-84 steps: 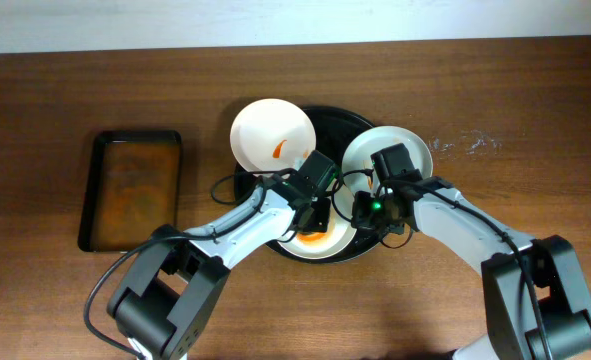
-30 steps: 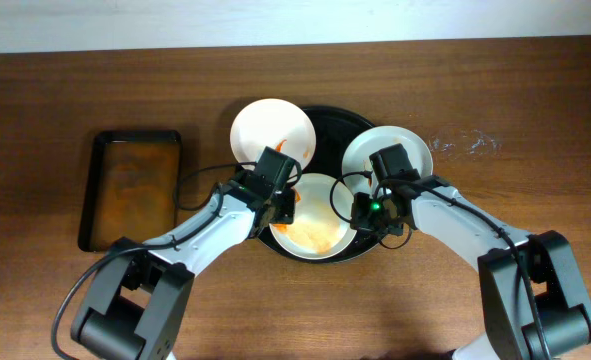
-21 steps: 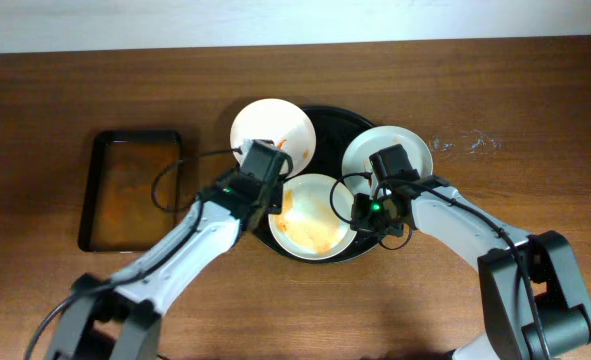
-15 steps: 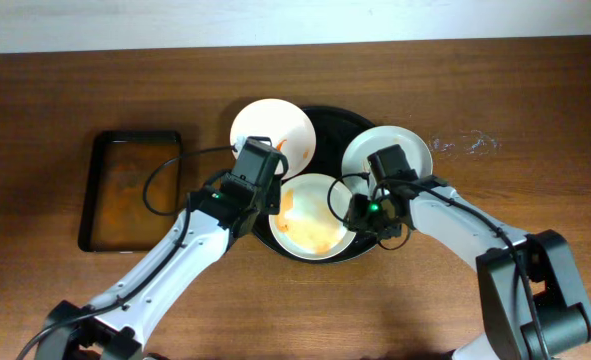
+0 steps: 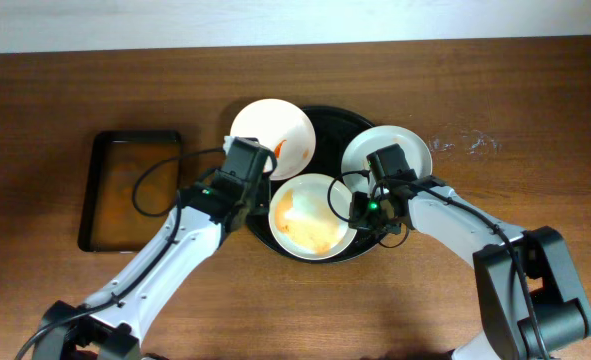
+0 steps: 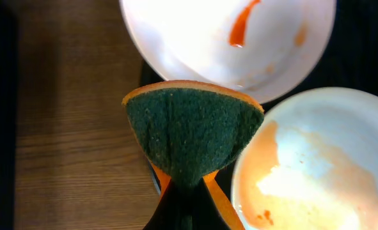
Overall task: Clean dirty plates on tray and stack at the side
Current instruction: 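Scrub the front white plate with the sponge in the left gripper, then lift the front plate with the right gripper and set it right of the tray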
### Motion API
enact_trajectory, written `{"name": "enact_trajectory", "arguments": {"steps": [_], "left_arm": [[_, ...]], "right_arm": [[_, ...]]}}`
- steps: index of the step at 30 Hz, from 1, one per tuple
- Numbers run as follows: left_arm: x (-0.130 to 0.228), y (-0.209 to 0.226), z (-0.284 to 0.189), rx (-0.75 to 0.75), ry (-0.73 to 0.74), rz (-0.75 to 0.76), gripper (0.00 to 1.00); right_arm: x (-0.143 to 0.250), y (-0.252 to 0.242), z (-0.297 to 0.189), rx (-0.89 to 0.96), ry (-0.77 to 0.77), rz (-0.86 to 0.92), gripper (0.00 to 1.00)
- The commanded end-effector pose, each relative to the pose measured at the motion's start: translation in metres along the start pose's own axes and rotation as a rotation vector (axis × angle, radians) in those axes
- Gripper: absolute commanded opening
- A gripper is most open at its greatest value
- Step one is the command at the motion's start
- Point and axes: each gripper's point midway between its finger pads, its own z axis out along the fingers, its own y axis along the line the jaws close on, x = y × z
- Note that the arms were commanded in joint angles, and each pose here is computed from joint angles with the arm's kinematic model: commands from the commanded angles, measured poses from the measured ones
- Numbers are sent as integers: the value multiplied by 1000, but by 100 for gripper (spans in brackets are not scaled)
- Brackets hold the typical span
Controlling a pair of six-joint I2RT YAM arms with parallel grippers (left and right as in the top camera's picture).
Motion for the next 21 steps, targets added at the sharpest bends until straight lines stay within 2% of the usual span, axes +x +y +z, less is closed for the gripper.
{"name": "enact_trajectory", "arguments": {"steps": [1,8,13,15,17,21], "left_arm": [[-18,10,-13,5,-49,-50,1],[-23,30,-13,-24,-52,-96,1],[-23,33,-13,-28,-50,-102,1],[-23,33,-13,-28,-50,-102,1],[-23,33,-13,-28,-50,-102,0],[-23,33,-13,-28,-50,-109,1]], "right_arm": [[1,-2,-4,24,2,-69,4],[-33,0,-74,148,-189,-168,4],[-43,-12,-107,274,-253,-230,4],[-47,-18,-118,364,-278,-272,4],[-58,-21,-140,557,-367,-324,4],[-59,6,-156,696,-482,-435,4]]}}
